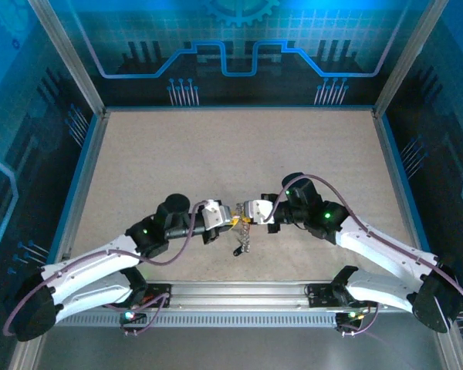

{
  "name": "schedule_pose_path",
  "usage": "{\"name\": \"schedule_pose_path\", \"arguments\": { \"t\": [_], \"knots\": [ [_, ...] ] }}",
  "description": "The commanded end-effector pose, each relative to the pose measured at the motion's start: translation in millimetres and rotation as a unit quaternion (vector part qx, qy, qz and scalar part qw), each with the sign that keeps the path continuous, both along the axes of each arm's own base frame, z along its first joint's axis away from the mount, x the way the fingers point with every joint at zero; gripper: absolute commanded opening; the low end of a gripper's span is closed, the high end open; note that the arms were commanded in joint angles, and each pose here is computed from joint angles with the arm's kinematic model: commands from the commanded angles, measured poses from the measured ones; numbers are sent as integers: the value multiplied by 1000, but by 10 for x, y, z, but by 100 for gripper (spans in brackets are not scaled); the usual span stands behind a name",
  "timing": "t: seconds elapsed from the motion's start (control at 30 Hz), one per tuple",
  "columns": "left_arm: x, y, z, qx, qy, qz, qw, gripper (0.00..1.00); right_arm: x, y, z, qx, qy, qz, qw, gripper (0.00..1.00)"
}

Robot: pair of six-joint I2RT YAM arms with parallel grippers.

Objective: Put the keys on the keyring

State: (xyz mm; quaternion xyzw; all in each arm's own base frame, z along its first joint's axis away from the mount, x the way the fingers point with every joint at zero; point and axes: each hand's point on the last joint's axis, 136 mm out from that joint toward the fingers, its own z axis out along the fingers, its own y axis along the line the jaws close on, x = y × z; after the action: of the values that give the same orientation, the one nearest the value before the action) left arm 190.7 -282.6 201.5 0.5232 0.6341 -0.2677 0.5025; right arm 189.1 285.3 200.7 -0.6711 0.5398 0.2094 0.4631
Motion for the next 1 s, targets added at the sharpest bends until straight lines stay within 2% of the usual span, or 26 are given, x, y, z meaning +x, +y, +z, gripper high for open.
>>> {"name": "schedule_pose_path", "arguments": {
  "t": [0.0,0.3,0.4,0.5,0.7,0.83,0.87,0.9,0.93,0.97],
  "knots": [
    [-134,120,-170,117,11,-41,992,0,3,69,136,-2,-24,6,1000,0],
    [-190,246,1,241,-35,-120,962,0,53,125,43,-6,9,-22,1000,0],
    [-144,283,56,274,-66,-137,950,0,69,95,59,20,29,-30,999,26],
    [-64,313,112,308,-102,-151,934,0,114,-5,171,76,40,-43,995,42],
    [152,355,247,380,-188,-185,887,0,257,-303,279,134,37,-102,985,53],
    [351,342,446,420,-263,-193,847,0,602,-630,205,144,28,-229,962,57],
    [418,338,490,434,-282,-193,834,0,718,-761,199,155,25,-274,949,63],
    [469,336,535,445,-296,-193,823,0,817,-895,212,171,21,-315,933,73],
    [525,327,583,455,-310,-193,812,0,881,-1003,198,181,20,-343,921,99],
    [578,318,637,464,-322,-193,803,0,925,-1114,166,188,24,-369,910,100]
  ]
}}
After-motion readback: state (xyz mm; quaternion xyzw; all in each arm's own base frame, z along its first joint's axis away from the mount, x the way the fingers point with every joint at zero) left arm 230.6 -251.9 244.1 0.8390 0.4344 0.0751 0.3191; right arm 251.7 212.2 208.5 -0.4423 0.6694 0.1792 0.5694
